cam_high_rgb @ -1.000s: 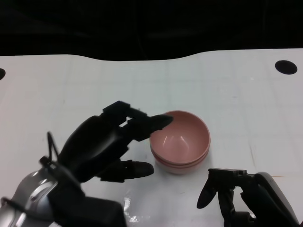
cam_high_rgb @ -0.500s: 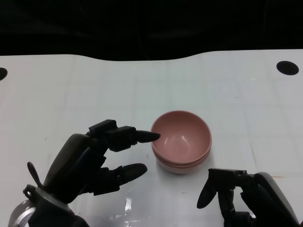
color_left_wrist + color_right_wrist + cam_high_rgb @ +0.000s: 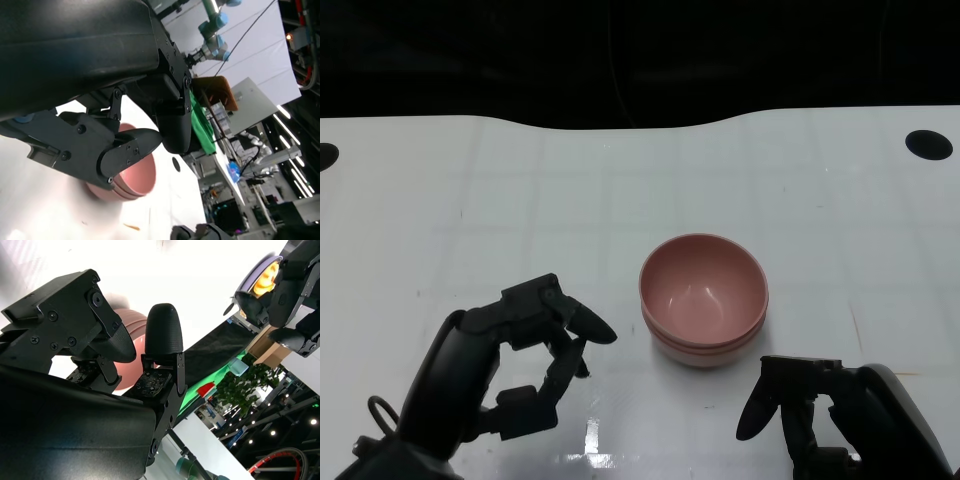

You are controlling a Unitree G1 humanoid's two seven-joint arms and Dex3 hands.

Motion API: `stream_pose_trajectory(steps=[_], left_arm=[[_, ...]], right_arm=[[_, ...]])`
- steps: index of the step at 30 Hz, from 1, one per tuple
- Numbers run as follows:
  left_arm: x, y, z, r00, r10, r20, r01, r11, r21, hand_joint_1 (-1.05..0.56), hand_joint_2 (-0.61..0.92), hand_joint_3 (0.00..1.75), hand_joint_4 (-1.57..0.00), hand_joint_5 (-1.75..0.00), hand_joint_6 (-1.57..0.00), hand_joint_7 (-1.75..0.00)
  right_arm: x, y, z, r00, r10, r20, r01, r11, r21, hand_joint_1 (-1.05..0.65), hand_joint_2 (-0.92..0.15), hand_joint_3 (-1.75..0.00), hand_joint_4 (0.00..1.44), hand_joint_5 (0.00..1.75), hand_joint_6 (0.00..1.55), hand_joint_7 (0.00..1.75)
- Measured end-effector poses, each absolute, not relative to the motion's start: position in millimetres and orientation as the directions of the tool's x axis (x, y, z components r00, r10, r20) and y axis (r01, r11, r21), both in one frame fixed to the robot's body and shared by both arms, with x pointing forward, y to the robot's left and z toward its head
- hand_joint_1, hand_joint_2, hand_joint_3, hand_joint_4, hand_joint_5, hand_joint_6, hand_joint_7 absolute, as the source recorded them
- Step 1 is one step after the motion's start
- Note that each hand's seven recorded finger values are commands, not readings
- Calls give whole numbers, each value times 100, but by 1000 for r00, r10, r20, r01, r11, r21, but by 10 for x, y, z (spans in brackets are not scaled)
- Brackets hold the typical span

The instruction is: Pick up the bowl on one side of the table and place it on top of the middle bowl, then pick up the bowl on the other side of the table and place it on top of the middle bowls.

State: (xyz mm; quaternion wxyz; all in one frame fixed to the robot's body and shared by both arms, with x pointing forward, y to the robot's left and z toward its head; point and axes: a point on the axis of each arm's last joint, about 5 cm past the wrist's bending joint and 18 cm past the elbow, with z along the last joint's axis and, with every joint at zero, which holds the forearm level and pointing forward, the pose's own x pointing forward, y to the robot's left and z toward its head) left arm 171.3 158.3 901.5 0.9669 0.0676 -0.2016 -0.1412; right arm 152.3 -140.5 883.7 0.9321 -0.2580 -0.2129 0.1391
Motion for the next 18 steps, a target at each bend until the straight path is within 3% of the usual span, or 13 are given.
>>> stream_pose_trajectory(steps=[9, 18], left_arm=[[1624, 1571, 8953, 923, -272, 272, 273, 961, 35, -15, 50, 122, -79, -171, -76, -140], [1633, 1562, 8935, 929, -273, 251, 291, 956, -37, -12, 47, 129, -81, -175, -73, -150]], right_arm=[[1517, -1417, 8834, 873, 367, 322, -149, 828, -541, -4, -14, -157, 90, 174, 87, 130], [1512, -1437, 8831, 874, 366, 319, -150, 828, -540, -3, -14, -157, 90, 174, 87, 130]])
